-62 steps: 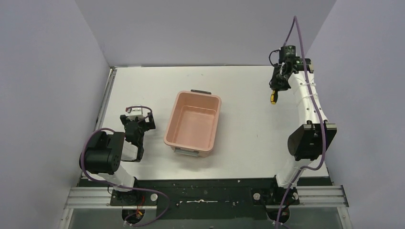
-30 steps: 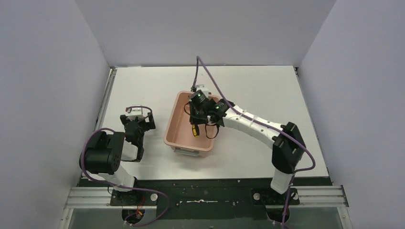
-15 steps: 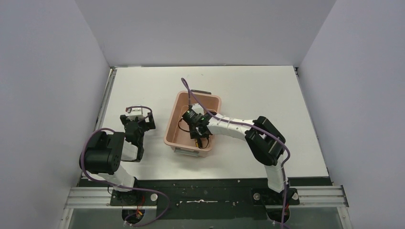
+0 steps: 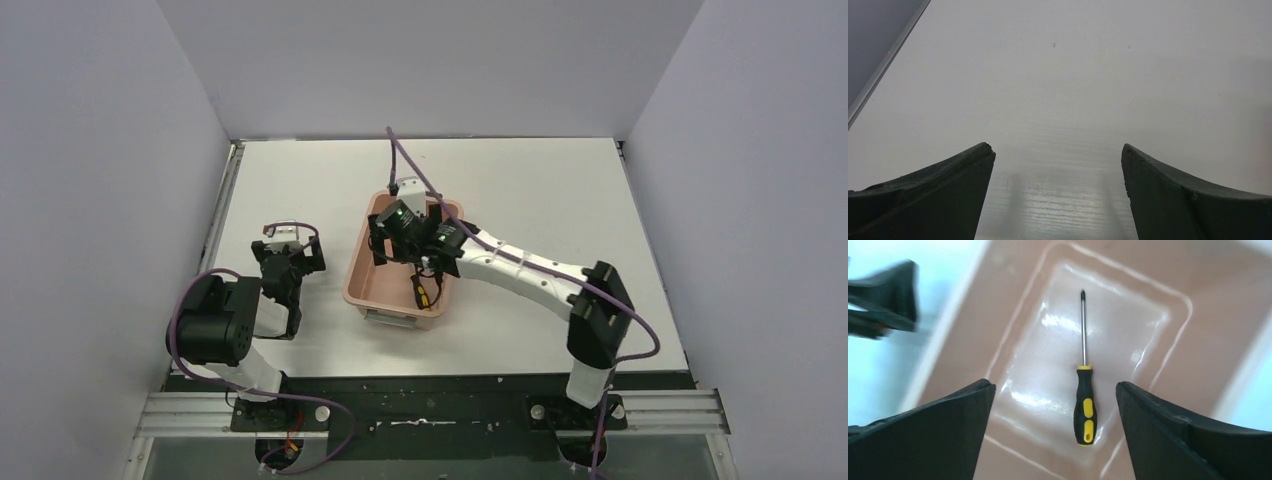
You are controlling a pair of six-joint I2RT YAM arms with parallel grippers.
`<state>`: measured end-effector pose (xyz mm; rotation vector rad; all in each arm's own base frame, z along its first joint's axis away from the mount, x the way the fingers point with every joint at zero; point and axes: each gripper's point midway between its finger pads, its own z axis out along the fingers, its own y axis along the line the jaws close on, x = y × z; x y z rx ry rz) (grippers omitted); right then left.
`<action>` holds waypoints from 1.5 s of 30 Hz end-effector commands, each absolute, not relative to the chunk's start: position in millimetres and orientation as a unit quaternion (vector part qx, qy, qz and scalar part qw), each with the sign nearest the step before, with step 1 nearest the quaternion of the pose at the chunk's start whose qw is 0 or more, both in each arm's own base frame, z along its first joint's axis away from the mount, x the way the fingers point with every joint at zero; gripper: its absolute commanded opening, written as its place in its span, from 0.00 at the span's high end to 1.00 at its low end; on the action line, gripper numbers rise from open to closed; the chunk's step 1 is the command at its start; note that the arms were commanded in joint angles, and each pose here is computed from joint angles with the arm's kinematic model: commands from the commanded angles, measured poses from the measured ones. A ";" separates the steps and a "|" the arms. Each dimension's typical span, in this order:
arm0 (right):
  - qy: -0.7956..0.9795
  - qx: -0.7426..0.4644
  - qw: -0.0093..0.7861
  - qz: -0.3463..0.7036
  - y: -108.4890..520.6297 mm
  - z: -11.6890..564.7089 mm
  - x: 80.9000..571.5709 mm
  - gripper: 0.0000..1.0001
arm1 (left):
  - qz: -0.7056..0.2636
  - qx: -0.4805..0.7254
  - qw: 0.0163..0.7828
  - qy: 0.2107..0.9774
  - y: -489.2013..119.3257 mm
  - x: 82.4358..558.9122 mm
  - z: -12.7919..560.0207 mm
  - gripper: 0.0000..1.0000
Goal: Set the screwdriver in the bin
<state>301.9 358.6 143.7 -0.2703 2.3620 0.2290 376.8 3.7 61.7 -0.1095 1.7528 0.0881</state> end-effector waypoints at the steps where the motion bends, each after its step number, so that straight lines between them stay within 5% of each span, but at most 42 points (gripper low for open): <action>1: 0.851 -0.108 0.497 0.131 342.7 265.1 314.0 0.00 | 0.036 -0.043 0.653 0.755 2.9 380.6 73.1 0.03; 10: 0.742 -0.062 0.667 0.013 206.4 316.5 337.7 0.00 | 0.036 -0.043 0.653 0.755 2.9 380.7 73.4 0.03; 20: 0.751 0.069 0.655 -0.051 51.3 194.0 338.8 0.00 | 0.036 -0.044 0.653 0.755 2.9 380.6 73.0 0.03; 26: 0.760 0.086 0.639 -0.078 30.6 135.3 321.1 0.00 | 0.036 -0.044 0.653 0.755 2.9 380.5 73.0 0.03; 45: 0.777 0.054 0.624 -0.067 42.6 128.7 329.2 0.00 | 0.037 -0.043 0.651 0.757 3.4 380.8 72.3 0.03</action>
